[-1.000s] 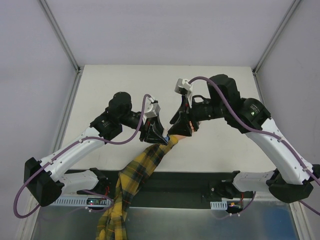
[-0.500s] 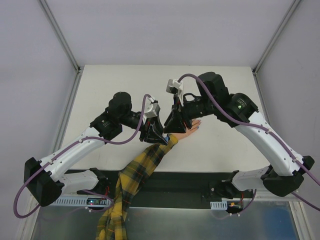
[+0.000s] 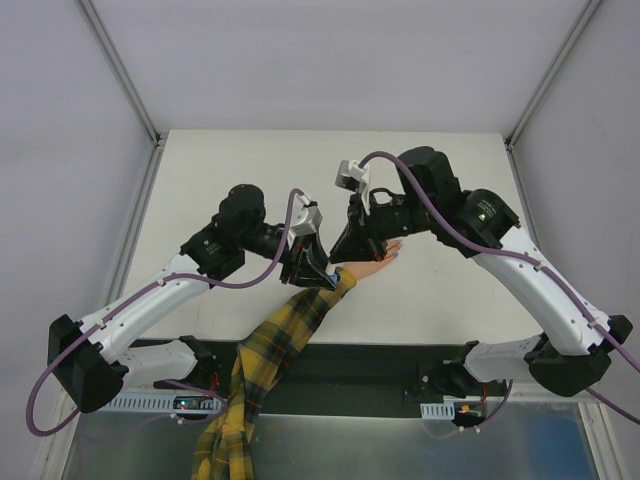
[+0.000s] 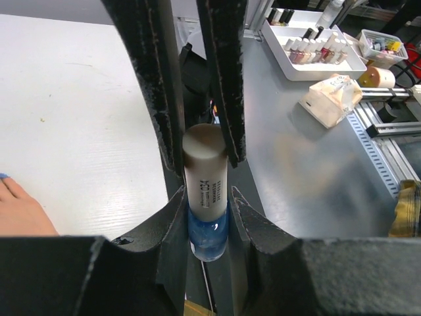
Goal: Paint the nails
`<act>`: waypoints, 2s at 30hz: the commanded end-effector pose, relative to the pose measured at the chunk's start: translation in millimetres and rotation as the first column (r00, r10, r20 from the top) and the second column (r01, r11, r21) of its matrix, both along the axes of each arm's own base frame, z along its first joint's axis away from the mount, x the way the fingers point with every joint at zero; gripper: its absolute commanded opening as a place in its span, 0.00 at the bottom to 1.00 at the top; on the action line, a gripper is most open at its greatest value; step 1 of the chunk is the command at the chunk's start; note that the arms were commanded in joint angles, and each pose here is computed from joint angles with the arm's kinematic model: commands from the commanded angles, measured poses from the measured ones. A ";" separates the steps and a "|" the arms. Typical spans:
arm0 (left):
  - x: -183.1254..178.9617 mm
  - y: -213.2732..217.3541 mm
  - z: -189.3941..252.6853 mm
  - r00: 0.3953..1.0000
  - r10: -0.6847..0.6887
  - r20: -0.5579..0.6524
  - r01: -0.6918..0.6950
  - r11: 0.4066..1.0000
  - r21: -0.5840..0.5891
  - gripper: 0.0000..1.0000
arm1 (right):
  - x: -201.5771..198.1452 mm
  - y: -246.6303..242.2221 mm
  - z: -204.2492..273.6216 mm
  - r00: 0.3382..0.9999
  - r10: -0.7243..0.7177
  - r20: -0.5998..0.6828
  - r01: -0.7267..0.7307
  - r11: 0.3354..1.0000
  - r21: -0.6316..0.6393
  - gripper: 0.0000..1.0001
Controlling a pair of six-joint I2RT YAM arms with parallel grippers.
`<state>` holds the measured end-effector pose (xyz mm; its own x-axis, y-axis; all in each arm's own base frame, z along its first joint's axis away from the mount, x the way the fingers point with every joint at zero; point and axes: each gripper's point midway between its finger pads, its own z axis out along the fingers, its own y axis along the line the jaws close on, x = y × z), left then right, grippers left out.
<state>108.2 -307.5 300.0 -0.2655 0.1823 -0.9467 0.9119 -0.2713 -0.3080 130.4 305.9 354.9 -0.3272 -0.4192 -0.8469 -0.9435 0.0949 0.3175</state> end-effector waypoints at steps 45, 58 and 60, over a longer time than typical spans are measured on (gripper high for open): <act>-35.9 7.2 29.6 0.978 -0.204 0.043 0.207 0.976 -0.066 0.00 | -39.1 -7.0 47.1 0.950 0.209 0.230 -0.247 0.958 0.149 0.53; -39.5 9.9 33.6 0.975 -0.215 0.052 0.219 0.973 -0.075 0.00 | -43.7 3.7 30.3 0.939 0.307 0.158 -0.328 0.935 0.136 0.46; -40.2 10.5 33.8 0.975 -0.217 0.053 0.220 0.972 -0.076 0.00 | -42.0 4.7 27.8 0.940 0.306 0.152 -0.325 0.936 0.131 0.45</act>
<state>78.4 -299.8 309.9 -0.2663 0.2163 -0.9393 0.8486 -0.4096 -0.3349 92.5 309.1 372.0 -0.1328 -0.3828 -0.9142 -0.9574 -0.1891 0.2182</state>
